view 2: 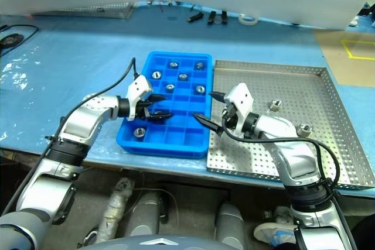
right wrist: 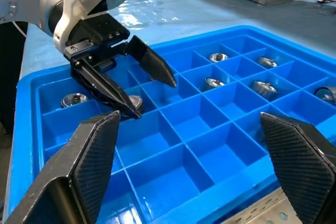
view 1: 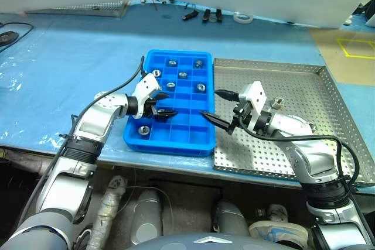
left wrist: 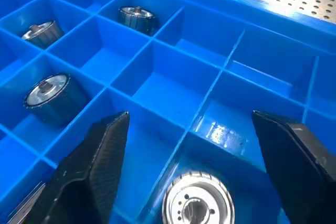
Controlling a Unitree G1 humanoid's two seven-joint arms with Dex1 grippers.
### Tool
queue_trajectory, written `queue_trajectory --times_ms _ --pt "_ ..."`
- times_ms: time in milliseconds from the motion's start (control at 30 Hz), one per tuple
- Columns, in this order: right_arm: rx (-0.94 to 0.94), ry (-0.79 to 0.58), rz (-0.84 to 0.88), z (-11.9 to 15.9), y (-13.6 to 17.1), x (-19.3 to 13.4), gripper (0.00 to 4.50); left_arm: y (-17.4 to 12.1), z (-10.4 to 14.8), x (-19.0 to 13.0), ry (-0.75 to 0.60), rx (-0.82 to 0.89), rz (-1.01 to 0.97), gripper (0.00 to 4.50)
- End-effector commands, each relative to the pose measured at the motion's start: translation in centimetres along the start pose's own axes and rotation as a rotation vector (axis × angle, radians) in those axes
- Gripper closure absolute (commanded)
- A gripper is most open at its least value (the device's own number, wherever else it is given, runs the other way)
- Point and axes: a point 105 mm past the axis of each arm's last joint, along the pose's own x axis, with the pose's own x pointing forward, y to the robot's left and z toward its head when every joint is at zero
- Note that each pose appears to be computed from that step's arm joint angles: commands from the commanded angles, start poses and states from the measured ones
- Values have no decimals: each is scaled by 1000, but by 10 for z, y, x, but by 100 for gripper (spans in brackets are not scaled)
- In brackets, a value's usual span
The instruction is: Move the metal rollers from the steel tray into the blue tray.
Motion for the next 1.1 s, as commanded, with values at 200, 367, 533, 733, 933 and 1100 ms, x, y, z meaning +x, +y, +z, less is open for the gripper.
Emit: queue_trajectory --times_ms 200,367,533,733,933,1100 --pt "-61 -32 -69 16 -5 -14 0 2 34 13 -83 68 -43 55" --pt "-80 -6 -198 18 -13 -41 0 -13 50 47 -96 112 -185 55" --pt "-90 33 -355 16 -14 -74 0 -29 65 88 -100 175 -287 55" --pt "-100 80 -555 19 -3 -117 0 -62 87 134 -126 231 -384 55" --pt "-82 121 -720 18 17 -149 0 -99 101 160 -135 287 -465 55" --pt "-55 124 -795 10 29 -164 0 -117 91 176 -92 319 -462 55"
